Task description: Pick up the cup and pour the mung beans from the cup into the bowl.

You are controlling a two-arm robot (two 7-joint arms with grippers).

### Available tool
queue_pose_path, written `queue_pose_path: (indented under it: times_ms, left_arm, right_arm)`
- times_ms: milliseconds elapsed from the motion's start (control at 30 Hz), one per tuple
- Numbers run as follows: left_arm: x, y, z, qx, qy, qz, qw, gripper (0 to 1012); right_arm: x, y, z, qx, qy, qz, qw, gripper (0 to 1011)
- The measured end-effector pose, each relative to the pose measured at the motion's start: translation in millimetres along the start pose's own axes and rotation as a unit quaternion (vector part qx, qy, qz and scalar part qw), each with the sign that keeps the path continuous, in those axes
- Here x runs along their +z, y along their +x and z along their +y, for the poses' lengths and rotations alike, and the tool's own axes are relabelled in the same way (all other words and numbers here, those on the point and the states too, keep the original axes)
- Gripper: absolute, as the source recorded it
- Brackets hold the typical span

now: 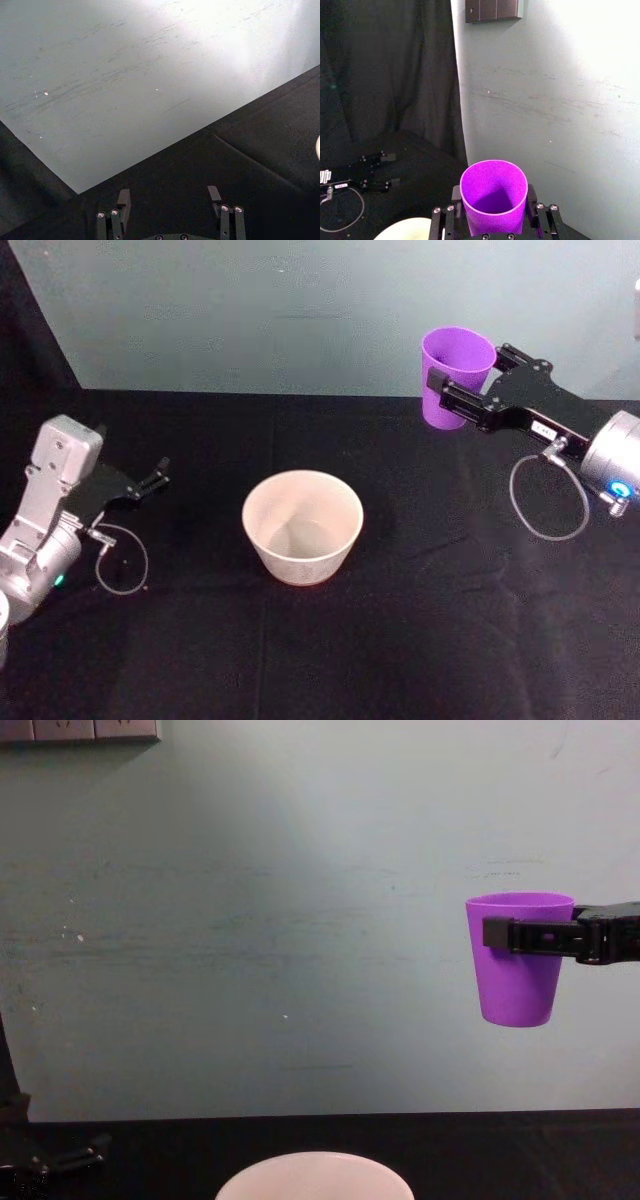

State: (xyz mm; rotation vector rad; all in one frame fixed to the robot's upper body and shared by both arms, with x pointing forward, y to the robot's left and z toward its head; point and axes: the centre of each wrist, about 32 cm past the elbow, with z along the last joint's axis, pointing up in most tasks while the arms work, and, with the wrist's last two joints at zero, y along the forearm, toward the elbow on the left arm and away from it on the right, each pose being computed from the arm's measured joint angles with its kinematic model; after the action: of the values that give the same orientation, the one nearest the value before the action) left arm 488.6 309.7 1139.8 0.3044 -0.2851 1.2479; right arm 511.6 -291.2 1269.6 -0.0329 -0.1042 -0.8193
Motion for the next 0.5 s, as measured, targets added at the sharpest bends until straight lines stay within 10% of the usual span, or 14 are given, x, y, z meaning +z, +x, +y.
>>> queue_pose_path:
  times_ms: [500]
  left_arm:
    - [0.0,0.0,0.0,0.000,0.000,0.000,1.0000,1000]
  right_arm:
    - [0.0,0.0,0.0,0.000,0.000,0.000,1.0000,736]
